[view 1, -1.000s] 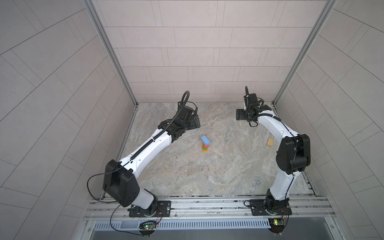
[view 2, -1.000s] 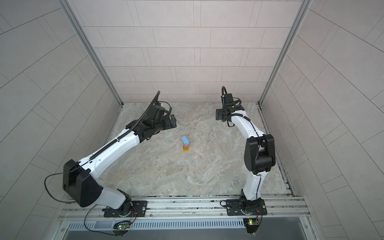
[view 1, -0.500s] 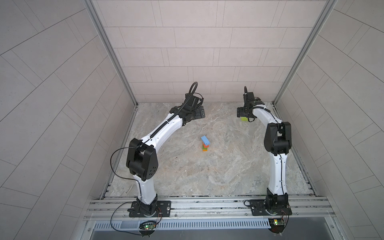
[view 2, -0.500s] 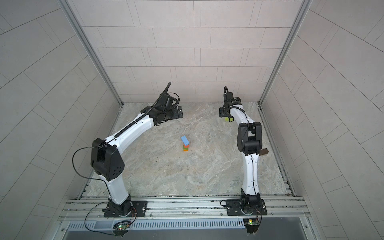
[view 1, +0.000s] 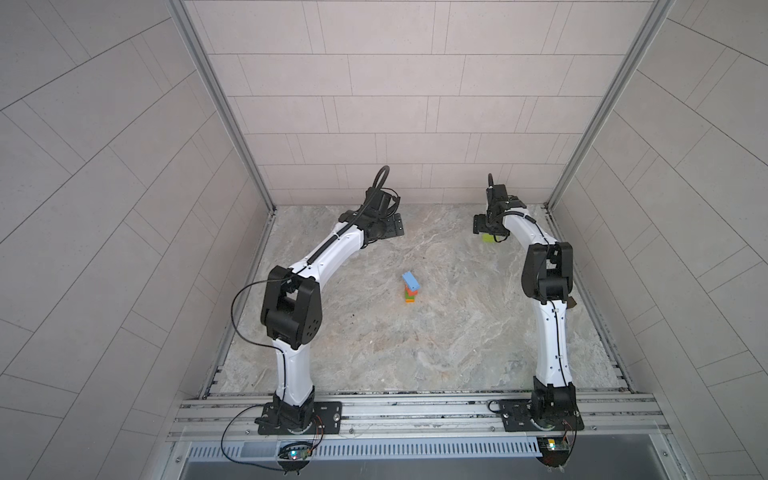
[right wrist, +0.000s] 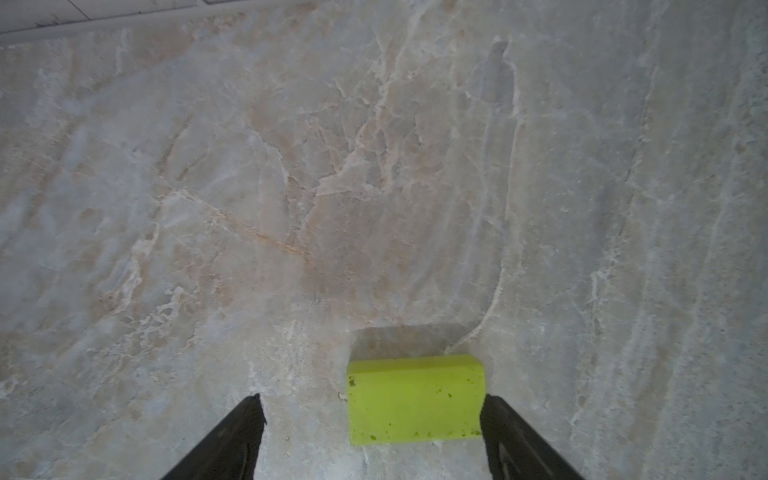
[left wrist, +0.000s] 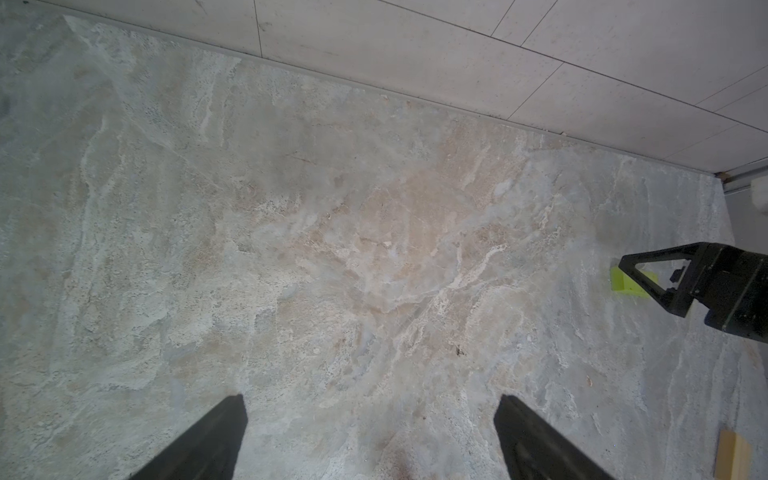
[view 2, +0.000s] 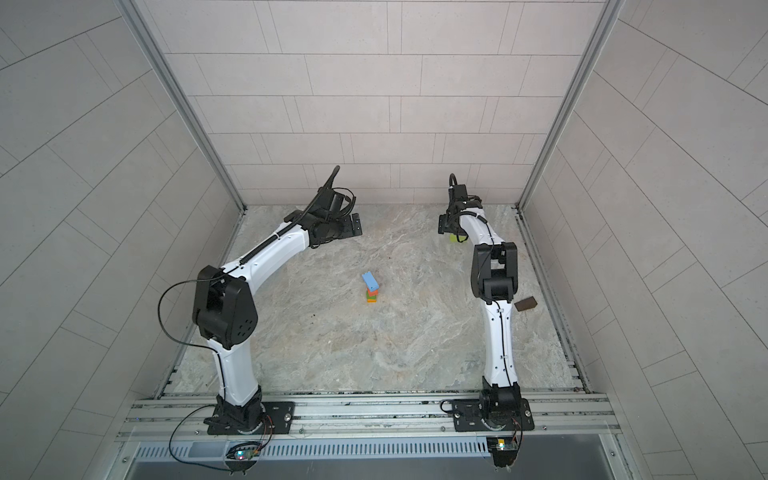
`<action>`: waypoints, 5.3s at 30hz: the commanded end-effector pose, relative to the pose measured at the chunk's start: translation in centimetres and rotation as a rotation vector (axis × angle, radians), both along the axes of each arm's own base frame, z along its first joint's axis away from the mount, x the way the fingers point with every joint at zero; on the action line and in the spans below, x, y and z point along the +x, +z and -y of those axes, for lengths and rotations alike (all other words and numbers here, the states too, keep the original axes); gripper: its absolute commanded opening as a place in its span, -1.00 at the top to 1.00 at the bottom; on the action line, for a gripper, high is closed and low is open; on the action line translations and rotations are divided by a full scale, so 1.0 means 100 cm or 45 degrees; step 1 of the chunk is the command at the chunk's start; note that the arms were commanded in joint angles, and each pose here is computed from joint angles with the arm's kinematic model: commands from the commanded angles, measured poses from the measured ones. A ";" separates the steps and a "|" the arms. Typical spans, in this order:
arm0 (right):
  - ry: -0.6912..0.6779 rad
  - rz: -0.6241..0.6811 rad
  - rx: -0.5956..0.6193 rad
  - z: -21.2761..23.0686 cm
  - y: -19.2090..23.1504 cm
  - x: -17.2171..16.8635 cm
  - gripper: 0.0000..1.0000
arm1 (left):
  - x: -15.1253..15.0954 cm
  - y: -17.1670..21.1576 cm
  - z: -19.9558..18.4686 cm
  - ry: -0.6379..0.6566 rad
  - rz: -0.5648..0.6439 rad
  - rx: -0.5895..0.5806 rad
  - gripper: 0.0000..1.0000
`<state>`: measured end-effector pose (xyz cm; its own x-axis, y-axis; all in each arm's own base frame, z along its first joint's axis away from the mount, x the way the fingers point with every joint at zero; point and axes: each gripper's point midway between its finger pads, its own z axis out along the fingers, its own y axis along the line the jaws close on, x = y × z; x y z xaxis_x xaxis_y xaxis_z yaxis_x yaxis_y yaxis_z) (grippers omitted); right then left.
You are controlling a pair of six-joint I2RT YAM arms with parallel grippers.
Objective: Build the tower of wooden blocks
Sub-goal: 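Close the right gripper on the lime green block and lift it, then carry the lime green block over the structure with right gripper while left returns, then lower the lime green block onto the light blue block with the right gripper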
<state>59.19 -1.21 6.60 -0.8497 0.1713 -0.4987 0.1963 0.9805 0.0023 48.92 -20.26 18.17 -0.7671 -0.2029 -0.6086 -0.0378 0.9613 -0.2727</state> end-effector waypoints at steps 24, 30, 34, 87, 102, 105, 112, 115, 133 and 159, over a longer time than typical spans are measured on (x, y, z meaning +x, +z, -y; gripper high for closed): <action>-0.031 -0.139 -0.025 0.014 -0.029 -0.018 -0.66 | 0.001 0.001 0.003 0.001 0.005 -0.054 -1.00; -0.045 -0.151 -0.015 0.017 -0.033 -0.020 -0.72 | -0.002 -0.002 0.002 0.001 -0.003 -0.053 -1.00; -0.044 -0.150 -0.008 0.016 -0.034 -0.019 -0.70 | -0.003 0.000 0.001 0.005 0.002 -0.058 -1.00; 0.599 -0.085 0.023 -0.197 0.120 -0.186 0.05 | -0.168 0.013 -0.073 0.065 0.068 -0.132 -0.88; 0.773 -0.072 0.000 -0.272 0.122 -0.230 0.08 | -0.191 -0.028 -0.102 0.218 0.125 -0.134 -0.90; 0.791 -0.081 -0.002 -0.282 0.118 -0.232 0.08 | -0.191 -0.039 -0.100 0.215 0.107 -0.146 -0.91; 0.821 -0.099 -0.006 -0.297 0.108 -0.234 0.09 | -0.192 -0.054 -0.100 0.216 0.090 -0.129 -0.91; 0.828 -0.102 0.005 -0.304 0.105 -0.233 0.09 | -0.190 -0.056 -0.102 0.218 0.094 -0.116 -0.92; 0.849 -0.151 -0.004 -0.319 0.086 -0.225 0.10 | -0.189 -0.064 -0.102 0.215 0.091 -0.109 -0.92; 0.849 -0.177 -0.042 -0.319 0.073 -0.227 0.11 | -0.188 -0.068 -0.098 0.197 0.071 -0.126 -0.92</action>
